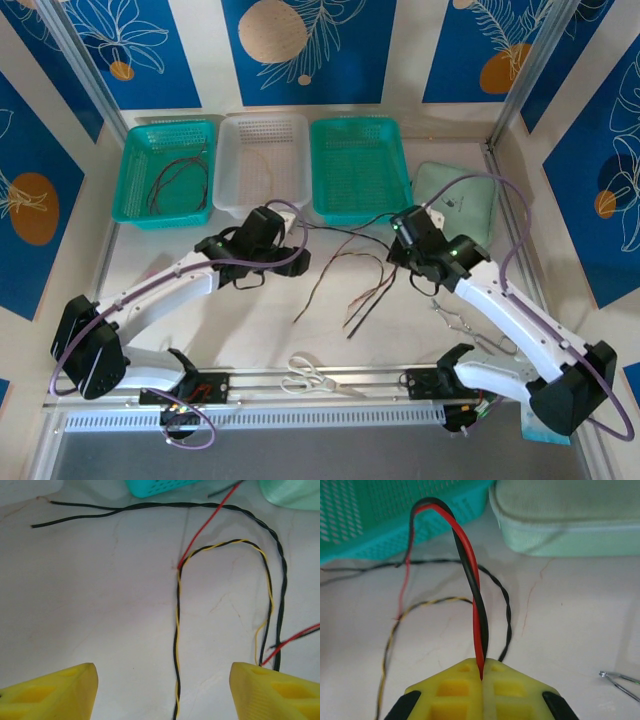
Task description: Untangle the cables
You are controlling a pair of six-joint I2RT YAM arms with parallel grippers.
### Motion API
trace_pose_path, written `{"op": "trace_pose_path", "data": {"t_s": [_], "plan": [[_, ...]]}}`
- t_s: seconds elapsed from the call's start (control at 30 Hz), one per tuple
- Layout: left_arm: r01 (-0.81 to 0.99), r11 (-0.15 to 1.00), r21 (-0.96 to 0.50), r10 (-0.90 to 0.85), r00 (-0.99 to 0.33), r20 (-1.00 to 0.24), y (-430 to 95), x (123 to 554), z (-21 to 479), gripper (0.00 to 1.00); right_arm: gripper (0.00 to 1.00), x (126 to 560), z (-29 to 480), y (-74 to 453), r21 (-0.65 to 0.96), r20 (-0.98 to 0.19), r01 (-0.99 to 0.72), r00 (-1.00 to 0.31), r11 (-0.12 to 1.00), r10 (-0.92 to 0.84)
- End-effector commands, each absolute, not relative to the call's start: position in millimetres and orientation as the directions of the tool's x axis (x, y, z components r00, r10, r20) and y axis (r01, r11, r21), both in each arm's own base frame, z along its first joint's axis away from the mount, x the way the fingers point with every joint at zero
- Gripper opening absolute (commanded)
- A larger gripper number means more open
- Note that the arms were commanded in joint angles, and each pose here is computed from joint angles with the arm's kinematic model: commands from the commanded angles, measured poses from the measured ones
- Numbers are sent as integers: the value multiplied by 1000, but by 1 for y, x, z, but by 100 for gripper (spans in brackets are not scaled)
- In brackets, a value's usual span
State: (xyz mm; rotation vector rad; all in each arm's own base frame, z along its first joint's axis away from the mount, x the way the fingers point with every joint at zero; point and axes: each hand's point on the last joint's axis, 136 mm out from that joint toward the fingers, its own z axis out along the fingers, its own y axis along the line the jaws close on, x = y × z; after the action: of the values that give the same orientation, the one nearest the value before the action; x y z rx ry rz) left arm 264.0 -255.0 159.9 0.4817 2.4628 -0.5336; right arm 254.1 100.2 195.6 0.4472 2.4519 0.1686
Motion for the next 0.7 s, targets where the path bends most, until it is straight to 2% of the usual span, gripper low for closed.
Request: {"op": "trace_pose_path", "data": {"t_s": [0.0, 0.23, 0.37, 0.67], "plan": [[561, 779, -279, 278, -709, -648, -275, 260, 179, 68, 0, 251, 224, 90, 232, -604, 254, -719, 939, 344], [691, 636, -343, 308, -635, -709, -308, 246, 203, 66, 0, 249, 265, 86, 345, -632, 208, -670, 915, 390], [737, 534, -415, 348, -639, -686, -329, 232, 208, 66, 0, 251, 274, 94, 408, -607, 183, -677, 894, 416], [777, 430, -460, 398, -621, -675, -364, 210, 200, 62, 0, 260, 279, 111, 452, -562, 144, -720, 880, 406]]}}
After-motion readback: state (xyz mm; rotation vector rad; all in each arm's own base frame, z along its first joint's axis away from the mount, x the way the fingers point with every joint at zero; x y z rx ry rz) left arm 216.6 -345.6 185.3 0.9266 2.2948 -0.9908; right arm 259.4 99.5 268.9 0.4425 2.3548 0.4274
